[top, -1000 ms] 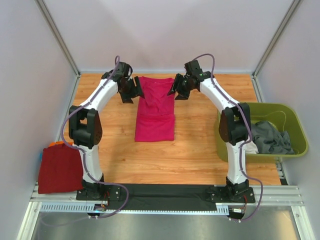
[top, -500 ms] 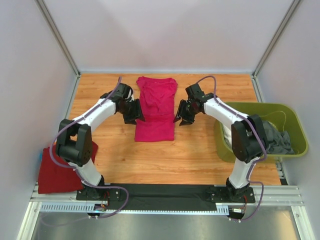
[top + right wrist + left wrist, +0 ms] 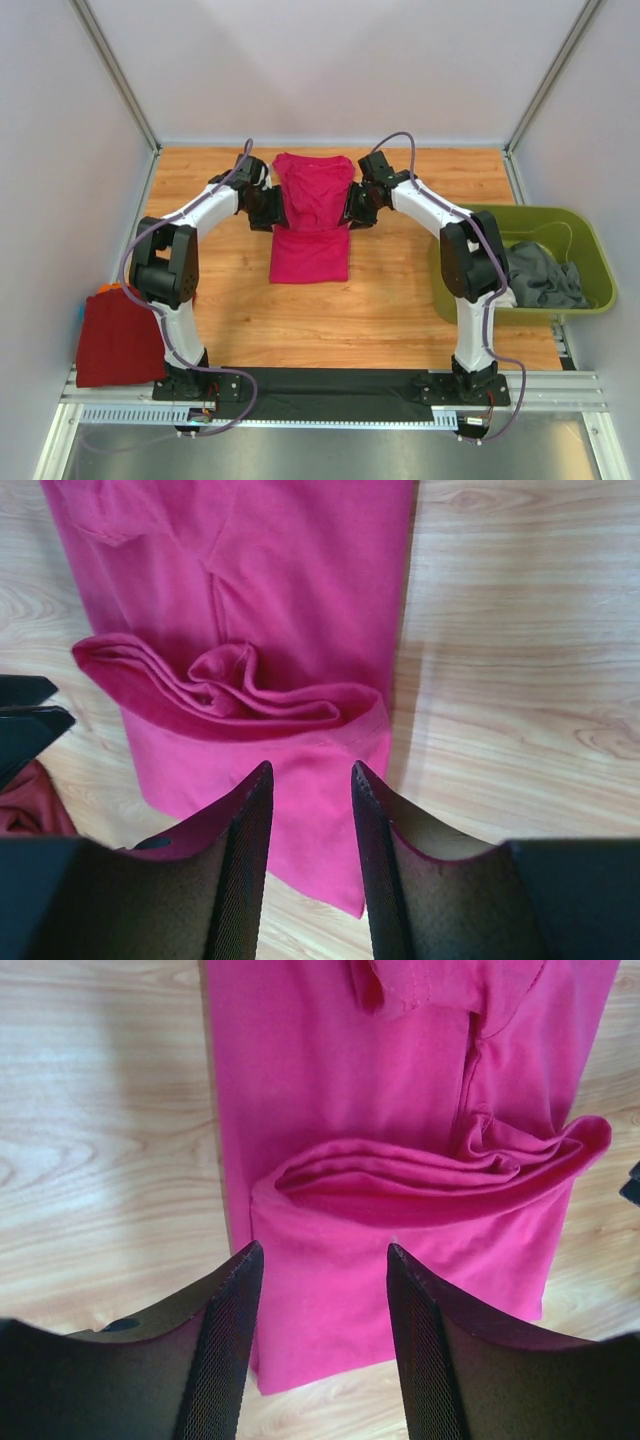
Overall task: Fold and stack the t-shirts
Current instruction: Fold the tshirt
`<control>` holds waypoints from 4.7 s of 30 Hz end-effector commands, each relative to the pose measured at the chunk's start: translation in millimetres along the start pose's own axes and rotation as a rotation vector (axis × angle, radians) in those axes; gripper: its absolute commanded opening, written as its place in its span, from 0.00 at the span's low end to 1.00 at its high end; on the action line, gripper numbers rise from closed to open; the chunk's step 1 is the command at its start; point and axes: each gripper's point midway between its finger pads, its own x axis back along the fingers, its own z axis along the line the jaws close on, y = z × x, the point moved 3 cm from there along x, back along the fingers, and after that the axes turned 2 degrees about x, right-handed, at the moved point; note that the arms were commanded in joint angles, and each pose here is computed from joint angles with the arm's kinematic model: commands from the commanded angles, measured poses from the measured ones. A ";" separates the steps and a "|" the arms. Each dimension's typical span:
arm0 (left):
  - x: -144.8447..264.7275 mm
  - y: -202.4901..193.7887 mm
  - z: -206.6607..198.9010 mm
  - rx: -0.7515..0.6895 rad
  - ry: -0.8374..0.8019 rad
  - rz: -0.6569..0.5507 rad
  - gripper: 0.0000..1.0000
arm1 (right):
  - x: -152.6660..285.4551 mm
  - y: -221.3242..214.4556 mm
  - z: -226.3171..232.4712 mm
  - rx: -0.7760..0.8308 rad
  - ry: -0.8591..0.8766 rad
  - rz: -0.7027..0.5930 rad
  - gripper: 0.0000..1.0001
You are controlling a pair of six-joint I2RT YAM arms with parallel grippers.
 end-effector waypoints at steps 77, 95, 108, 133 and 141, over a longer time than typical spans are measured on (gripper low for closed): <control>7.3 -120.8 50.5 0.220 0.042 0.122 0.40 | -1.3 -123.8 -8.0 -0.015 -0.003 0.162 0.54; -3.8 -125.5 61.0 0.234 0.096 0.146 0.00 | -18.9 -130.9 -21.8 -0.006 -0.059 0.200 0.00; 63.9 -208.1 50.3 0.254 0.296 0.284 0.00 | 33.7 -209.2 -36.2 0.074 -0.104 0.352 0.00; 169.9 -52.9 0.8 0.251 0.308 -0.124 0.00 | 118.7 -69.8 52.6 0.172 -0.174 -0.062 0.00; 143.3 -15.8 2.5 0.286 0.366 -0.145 0.00 | 87.5 -41.4 46.2 0.095 -0.114 -0.007 0.00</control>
